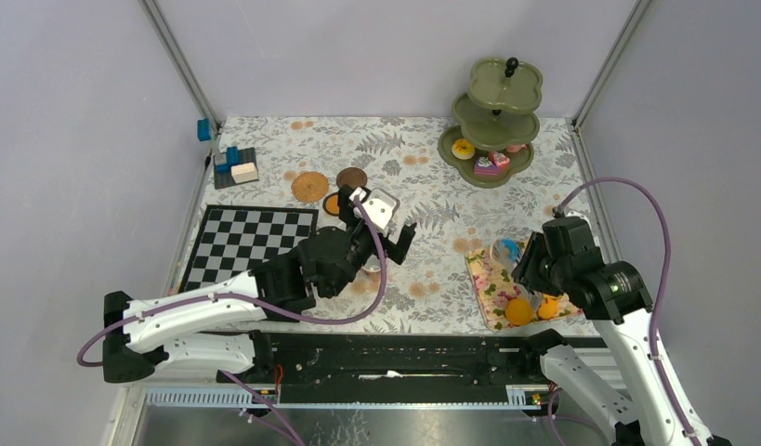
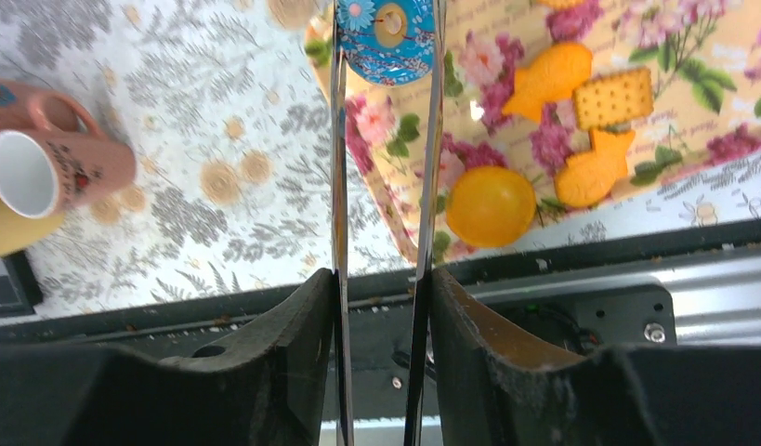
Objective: Serve the afternoon tea
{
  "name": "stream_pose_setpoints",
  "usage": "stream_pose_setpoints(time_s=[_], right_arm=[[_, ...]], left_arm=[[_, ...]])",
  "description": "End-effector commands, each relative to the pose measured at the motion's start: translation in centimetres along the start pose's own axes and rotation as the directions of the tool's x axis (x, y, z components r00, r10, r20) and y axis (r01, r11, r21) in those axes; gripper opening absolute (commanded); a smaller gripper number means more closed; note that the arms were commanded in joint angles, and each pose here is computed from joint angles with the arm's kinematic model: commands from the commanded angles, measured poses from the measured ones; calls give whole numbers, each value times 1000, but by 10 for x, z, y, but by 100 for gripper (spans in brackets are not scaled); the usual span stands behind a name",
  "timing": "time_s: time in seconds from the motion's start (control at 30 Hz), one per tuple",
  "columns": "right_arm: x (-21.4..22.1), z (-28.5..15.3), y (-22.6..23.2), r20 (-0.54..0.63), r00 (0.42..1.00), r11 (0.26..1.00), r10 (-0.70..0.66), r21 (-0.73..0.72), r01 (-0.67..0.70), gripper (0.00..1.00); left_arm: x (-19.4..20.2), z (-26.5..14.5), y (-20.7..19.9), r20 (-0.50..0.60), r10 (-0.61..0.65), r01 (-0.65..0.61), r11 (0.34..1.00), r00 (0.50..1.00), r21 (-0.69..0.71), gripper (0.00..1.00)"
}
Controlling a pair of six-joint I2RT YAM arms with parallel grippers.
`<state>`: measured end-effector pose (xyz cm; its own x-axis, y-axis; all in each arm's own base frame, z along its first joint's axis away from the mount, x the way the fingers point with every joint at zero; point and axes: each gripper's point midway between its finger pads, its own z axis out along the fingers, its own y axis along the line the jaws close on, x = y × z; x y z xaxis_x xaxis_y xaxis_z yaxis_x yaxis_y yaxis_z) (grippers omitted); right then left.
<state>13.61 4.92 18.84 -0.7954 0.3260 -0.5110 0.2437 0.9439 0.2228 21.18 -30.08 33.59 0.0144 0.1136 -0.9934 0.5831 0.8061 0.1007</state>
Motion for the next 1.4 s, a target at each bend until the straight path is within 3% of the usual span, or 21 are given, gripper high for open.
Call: stream_pose_setpoints(time_s=[0.0,0.43,0.93,1.37], right_arm=[[-56,-5,24,190,981,998,26,-53,-17,39],[-175,-12,49,464,884,996,-61,84,24,40],[-286,65,54,542,840,1000,-2,23,-12,41],[-329,103,45,543,840,999,11,35,-36,41]], left_arm=[[-3,2,1,-4,8,-8,1000,1000,-10,99],[19,-3,17,21,49,-47,996,999,-77,99],[17,-6,16,38,29,-26,998,999,-57,99],[19,-6,23,38,45,-42,996,998,-84,99]])
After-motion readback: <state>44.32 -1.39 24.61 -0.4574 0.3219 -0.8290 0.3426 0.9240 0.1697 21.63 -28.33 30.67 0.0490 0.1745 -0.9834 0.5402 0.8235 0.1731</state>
